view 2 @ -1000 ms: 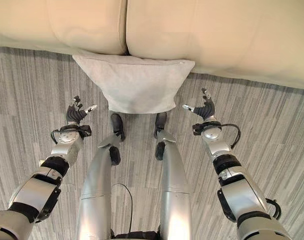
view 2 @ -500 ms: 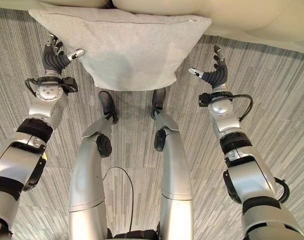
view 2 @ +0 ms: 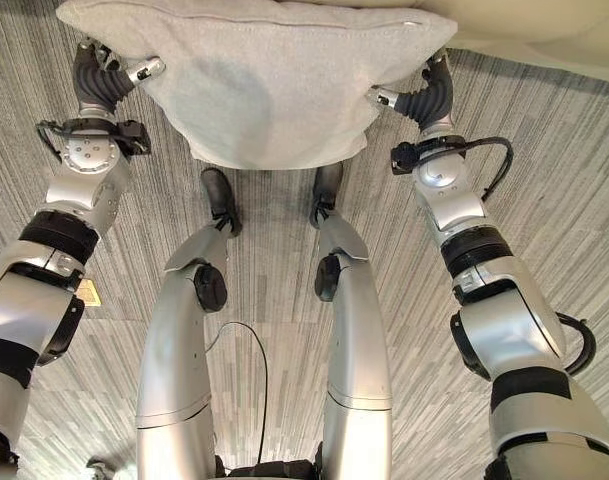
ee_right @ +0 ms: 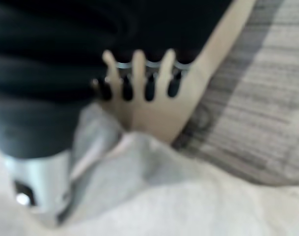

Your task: Pick up all the scattered cushions and arrange them neatly on the sofa.

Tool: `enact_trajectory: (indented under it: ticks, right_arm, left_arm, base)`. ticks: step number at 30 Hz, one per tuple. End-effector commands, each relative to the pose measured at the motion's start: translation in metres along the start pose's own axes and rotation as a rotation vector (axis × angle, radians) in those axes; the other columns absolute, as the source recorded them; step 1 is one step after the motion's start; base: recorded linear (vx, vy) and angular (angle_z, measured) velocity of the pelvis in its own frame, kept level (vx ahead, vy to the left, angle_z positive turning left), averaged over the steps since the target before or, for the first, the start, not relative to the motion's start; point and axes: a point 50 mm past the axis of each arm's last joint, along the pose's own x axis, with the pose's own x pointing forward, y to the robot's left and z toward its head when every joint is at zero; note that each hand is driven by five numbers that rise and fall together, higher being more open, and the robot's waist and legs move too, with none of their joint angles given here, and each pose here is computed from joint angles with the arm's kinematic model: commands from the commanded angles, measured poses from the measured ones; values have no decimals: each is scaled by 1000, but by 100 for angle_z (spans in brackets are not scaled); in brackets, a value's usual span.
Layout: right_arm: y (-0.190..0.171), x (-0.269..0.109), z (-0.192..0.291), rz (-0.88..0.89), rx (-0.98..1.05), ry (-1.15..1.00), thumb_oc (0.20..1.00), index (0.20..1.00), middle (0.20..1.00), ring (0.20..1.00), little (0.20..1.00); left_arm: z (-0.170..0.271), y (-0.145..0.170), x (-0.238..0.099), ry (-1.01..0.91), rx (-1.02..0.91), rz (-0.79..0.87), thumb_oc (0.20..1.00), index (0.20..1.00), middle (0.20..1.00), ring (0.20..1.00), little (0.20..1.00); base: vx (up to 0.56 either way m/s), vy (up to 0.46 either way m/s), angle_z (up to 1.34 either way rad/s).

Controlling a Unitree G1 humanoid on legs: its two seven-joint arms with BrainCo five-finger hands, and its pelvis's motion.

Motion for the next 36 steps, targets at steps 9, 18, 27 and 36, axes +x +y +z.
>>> enact_trajectory:
  ticks: [9, 18, 27, 36]
  right_arm:
    - [90, -11, 36, 217, 83, -103, 492, 492, 492, 492, 492]
    - [96, -17, 58, 218, 155, -202, 200, 200, 200, 200, 200]
    - [80, -37, 30, 203, 182, -174, 200, 200, 200, 200, 200]
    - [69, -109, -34, 229, 258, -30, 200, 200, 200, 200, 200]
  left_arm:
    - [10, -83, -21, -32, -205, -155, 1000, 1000, 1000, 1000, 1000]
    - [16, -80, -28, -75, -303, -139, 200, 200, 200, 200, 200]
    - [-14, -78, -55, -30, -322, -178, 200, 200, 200, 200, 200]
    - [-76, -69, -134, 116, -398, -213, 200, 200, 200, 200, 200]
  base:
    - [2, -32, 0]
    - [-9, -53, -1]
    - [-9, -19, 2]
    - [-4, -11, 4]
